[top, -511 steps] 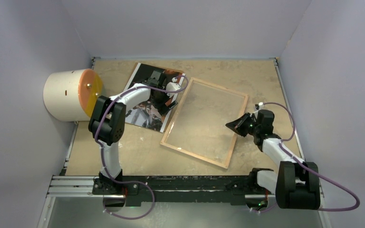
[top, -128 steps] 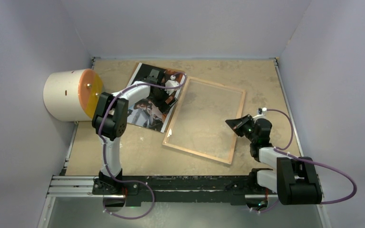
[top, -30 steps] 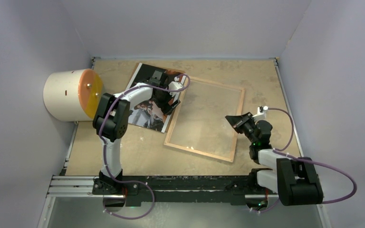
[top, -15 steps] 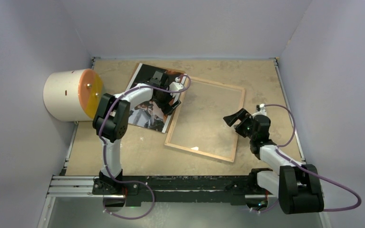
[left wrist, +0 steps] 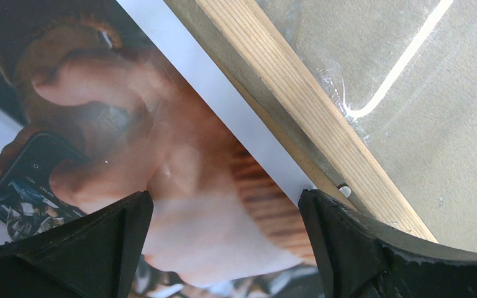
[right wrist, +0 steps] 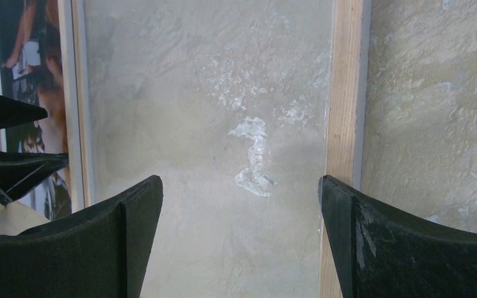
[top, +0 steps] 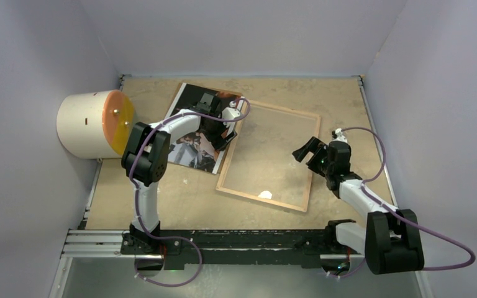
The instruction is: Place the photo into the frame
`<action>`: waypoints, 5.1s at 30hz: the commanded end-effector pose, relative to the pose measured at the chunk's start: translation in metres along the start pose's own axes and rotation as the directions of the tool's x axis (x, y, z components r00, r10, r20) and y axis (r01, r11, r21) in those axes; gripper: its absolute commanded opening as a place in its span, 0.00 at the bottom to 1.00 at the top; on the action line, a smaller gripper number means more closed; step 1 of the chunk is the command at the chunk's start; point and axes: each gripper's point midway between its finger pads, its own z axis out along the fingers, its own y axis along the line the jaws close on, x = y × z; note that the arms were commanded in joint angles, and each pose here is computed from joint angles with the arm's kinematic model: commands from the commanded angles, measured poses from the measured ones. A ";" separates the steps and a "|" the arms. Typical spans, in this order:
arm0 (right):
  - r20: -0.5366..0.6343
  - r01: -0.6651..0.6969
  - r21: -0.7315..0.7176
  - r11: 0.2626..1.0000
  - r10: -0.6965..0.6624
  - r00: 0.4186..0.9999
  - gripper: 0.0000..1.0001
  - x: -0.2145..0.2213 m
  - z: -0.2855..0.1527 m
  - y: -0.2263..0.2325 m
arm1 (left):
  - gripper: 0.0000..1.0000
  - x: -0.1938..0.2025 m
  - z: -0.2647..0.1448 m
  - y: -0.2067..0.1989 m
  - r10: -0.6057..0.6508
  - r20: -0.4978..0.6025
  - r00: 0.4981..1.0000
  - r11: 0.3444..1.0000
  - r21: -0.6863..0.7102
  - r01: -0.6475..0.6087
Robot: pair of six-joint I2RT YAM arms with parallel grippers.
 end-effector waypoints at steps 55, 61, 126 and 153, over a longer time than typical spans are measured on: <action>-0.163 0.311 0.317 0.896 -0.272 0.949 0.99 0.026 0.009 0.005 | 0.98 0.042 0.019 -0.024 0.028 -0.138 0.990 0.998 0.055 -0.020; -0.177 0.361 0.365 0.858 -0.317 0.932 0.99 0.024 0.008 0.001 | 0.98 0.043 0.019 -0.024 0.028 -0.140 0.990 0.998 0.052 -0.020; -0.194 0.057 0.327 0.943 0.007 0.981 0.95 0.041 0.001 -0.020 | 0.98 0.045 0.017 -0.025 0.027 -0.143 0.989 0.998 0.053 -0.020; -0.192 0.041 0.298 0.954 0.018 0.981 0.88 0.035 -0.013 -0.010 | 0.98 0.049 0.016 -0.026 0.034 -0.152 0.988 0.998 0.051 -0.027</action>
